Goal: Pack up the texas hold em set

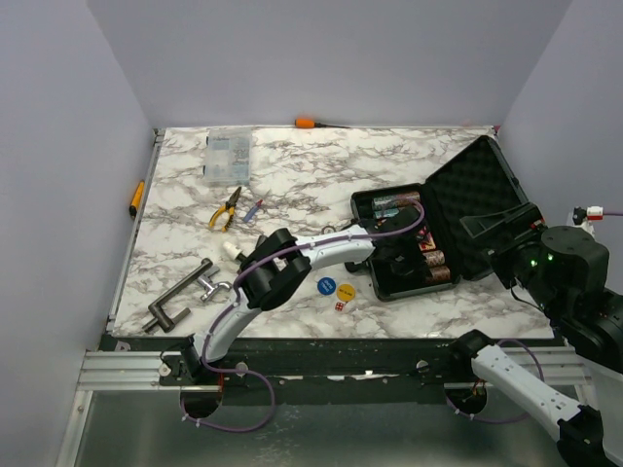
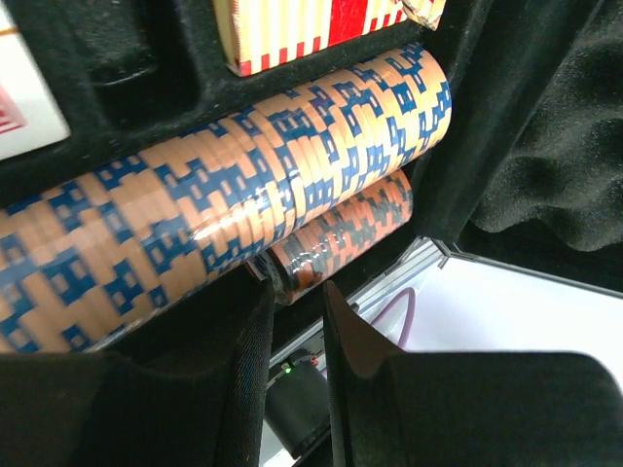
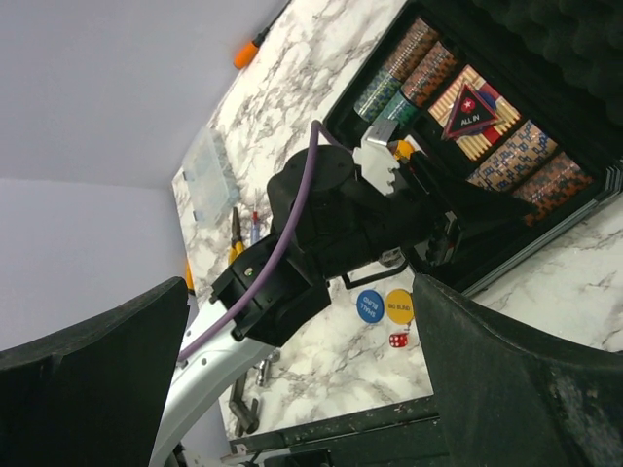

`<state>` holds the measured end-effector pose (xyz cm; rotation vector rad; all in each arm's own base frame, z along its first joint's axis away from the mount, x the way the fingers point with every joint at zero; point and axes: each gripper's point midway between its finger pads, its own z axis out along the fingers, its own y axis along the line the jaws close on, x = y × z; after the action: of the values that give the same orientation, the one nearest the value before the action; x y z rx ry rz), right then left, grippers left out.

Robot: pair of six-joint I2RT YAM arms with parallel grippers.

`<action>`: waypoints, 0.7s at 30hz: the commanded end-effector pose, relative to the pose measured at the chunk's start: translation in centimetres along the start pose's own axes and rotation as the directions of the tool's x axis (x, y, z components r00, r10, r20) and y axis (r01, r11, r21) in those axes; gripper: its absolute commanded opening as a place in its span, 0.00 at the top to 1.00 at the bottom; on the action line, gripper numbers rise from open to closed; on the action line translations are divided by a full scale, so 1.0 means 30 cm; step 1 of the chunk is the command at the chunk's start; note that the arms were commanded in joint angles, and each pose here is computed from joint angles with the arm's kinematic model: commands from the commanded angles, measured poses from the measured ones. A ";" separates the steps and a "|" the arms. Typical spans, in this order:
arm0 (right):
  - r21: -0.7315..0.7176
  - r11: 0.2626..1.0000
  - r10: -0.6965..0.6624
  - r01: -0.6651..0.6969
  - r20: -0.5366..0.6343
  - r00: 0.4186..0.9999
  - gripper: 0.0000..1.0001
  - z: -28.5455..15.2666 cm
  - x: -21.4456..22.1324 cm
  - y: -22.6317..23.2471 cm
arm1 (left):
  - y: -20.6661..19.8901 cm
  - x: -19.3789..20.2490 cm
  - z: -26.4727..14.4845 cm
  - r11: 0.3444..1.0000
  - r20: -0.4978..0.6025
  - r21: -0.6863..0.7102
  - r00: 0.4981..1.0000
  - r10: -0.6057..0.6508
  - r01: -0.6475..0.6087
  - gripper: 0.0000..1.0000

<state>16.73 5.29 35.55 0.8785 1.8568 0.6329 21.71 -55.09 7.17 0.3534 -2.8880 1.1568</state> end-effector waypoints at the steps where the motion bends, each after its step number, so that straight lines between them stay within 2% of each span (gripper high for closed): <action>1: 0.046 0.999 0.007 -0.007 0.002 1.000 0.00 -0.015 0.006 -0.056 | -0.004 0.027 0.065 0.999 -0.007 -0.017 0.999 -0.041 0.040 0.74; 7: 0.051 0.999 0.008 -0.008 -0.003 1.000 0.00 -0.022 0.010 -0.068 | -0.066 0.043 0.074 1.000 -0.017 0.025 1.000 -0.008 0.008 0.72; 11: 0.056 0.998 0.008 -0.008 0.008 1.000 0.00 -0.027 0.005 -0.080 | -0.047 0.053 0.036 1.000 -0.015 0.015 1.000 0.003 -0.003 0.70; 21: 0.044 0.999 -0.010 0.009 0.042 0.999 0.00 -0.029 -0.018 -0.076 | -0.053 0.058 -0.202 0.983 0.094 0.040 0.980 0.175 -0.179 0.55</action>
<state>15.40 4.28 35.06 0.8998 1.8474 0.6248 20.16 -53.63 7.75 0.2717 -2.9559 1.1340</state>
